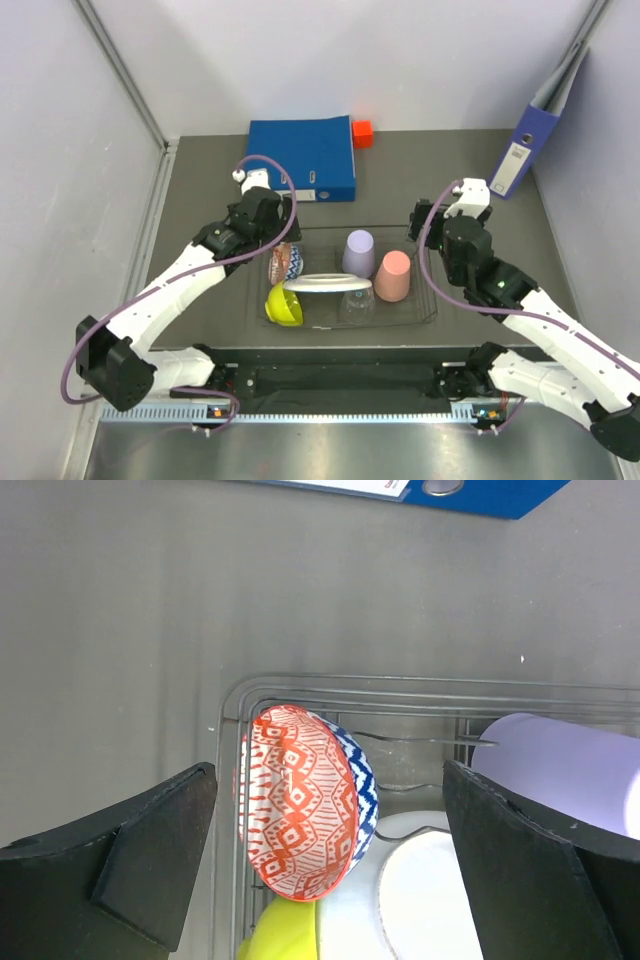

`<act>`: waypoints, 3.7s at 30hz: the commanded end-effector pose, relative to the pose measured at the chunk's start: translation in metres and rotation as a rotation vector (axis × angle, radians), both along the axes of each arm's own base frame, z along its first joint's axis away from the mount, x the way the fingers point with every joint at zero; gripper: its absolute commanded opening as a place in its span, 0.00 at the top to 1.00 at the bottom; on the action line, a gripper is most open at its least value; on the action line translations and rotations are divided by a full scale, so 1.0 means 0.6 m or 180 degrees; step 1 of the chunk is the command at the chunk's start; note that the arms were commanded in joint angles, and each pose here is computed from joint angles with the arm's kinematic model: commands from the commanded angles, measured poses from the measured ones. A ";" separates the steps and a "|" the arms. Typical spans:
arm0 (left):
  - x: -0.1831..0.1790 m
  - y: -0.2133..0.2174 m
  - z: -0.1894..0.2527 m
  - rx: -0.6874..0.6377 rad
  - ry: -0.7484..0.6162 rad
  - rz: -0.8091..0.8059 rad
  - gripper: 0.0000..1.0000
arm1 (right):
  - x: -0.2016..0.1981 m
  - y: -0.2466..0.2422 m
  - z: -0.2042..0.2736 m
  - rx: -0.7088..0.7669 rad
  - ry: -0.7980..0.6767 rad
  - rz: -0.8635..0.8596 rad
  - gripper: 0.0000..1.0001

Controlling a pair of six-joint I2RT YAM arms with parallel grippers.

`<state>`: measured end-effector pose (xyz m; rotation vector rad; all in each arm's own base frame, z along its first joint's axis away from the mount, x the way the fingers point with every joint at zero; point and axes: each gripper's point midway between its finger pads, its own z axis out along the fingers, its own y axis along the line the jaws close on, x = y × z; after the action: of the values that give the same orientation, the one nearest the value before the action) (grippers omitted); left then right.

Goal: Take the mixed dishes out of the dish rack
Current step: Pick up the plate from the dish rack.

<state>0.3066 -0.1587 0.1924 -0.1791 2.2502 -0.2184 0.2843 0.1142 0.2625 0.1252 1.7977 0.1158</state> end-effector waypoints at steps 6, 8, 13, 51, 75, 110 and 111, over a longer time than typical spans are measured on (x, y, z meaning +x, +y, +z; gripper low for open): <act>0.020 0.018 0.114 0.0473 -0.0660 -0.0421 0.01 | 0.005 0.017 0.024 0.0100 -0.0116 0.0158 0.00; 0.015 0.029 0.135 0.0788 -0.0824 -0.0551 0.06 | 0.005 0.017 0.021 0.0099 -0.0108 0.0162 0.00; -0.023 0.026 0.193 0.1133 -0.1383 -0.1018 0.01 | 0.005 0.018 0.020 0.0094 -0.0099 0.0167 0.00; -0.270 -0.112 0.114 0.1555 -0.1475 -0.3307 0.01 | -0.017 -0.010 0.002 0.0205 -0.0103 0.0001 0.00; -0.219 -0.114 0.049 0.2483 -0.2054 -0.2966 0.30 | -0.006 0.007 -0.011 0.0250 -0.0095 0.0067 0.00; -0.230 -0.158 0.023 0.2182 -0.2125 -0.3226 1.00 | 0.000 0.022 -0.028 0.0263 0.0002 0.0125 0.00; -0.230 -0.157 0.024 0.2179 -0.2133 -0.3224 1.00 | 0.000 0.022 -0.027 0.0263 0.0002 0.0125 0.00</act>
<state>0.1774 -0.2353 0.1915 1.2632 1.4537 0.1262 0.2809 0.1229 0.2367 0.1279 1.8278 0.1790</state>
